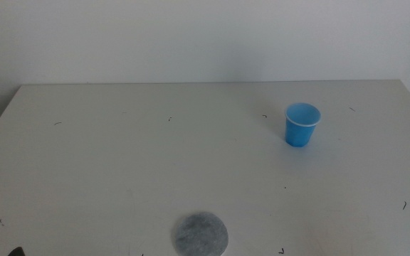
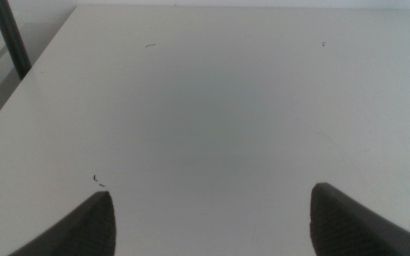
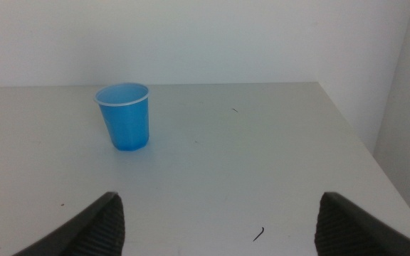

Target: Place an empty cup on a cup mat.

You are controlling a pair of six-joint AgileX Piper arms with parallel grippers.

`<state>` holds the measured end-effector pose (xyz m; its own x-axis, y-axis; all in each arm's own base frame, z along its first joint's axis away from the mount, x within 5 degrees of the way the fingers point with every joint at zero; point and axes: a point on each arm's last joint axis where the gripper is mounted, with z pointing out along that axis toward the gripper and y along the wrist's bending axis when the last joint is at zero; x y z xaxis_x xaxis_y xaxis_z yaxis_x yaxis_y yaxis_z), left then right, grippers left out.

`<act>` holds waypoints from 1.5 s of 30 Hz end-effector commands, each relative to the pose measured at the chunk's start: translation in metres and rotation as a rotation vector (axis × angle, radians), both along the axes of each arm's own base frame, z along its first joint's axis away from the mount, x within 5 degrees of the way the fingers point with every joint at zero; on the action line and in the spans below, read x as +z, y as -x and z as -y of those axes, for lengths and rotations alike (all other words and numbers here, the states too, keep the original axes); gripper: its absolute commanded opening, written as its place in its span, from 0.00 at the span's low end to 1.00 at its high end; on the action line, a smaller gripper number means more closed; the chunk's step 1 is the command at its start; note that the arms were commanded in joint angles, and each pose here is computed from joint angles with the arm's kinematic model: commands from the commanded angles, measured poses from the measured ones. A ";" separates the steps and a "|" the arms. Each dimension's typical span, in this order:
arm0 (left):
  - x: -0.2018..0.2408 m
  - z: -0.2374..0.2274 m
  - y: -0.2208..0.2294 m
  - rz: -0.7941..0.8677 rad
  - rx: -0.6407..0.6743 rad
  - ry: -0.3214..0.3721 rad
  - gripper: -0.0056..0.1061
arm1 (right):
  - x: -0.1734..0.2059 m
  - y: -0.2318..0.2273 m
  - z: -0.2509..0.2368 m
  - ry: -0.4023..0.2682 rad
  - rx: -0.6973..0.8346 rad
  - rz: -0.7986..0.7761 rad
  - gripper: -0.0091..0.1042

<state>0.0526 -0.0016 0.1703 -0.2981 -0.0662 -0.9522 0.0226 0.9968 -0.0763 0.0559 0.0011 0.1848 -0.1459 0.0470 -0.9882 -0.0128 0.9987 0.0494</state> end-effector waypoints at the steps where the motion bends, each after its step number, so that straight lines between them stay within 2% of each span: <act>1: 0.008 0.000 -0.001 0.084 0.000 0.016 0.99 | 0.019 0.002 0.000 -0.002 -0.007 0.132 0.91; 7: 0.008 0.000 -0.001 0.084 0.000 0.016 0.99 | 0.058 0.000 0.001 -0.002 -0.009 0.158 0.91; 16: 0.008 0.000 -0.001 0.084 0.000 0.016 0.99 | 0.111 -0.033 -0.001 0.066 0.013 -0.062 0.91; 21: 0.008 0.000 -0.001 0.084 0.000 0.016 0.99 | 0.151 -0.065 -0.014 0.046 0.101 -0.118 0.91; 24: 0.008 0.000 -0.001 0.084 0.000 0.016 0.99 | 0.174 -0.085 -0.025 0.008 0.148 -0.159 0.91; 30: 0.008 0.000 -0.001 0.084 0.000 0.016 0.99 | 0.208 -0.130 -0.036 -0.068 0.117 -0.312 0.91; 35: 0.008 0.000 -0.001 0.084 0.000 0.016 0.99 | 0.226 -0.171 -0.043 -0.053 0.090 -0.420 0.91; 39: 0.008 0.000 -0.001 0.084 0.000 0.016 0.99 | 0.239 -0.204 -0.050 -0.054 0.084 -0.438 0.91; 45: 0.008 0.000 -0.001 0.084 0.000 0.016 0.99 | 0.237 -0.248 -0.058 -0.070 0.063 -0.507 0.91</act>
<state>0.0526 -0.0016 0.1703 -0.2981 -0.0662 -0.9522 0.0226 0.9968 -0.0763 0.3007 0.0600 0.4024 -0.6774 0.0802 -0.7312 -0.0207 0.9916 0.1279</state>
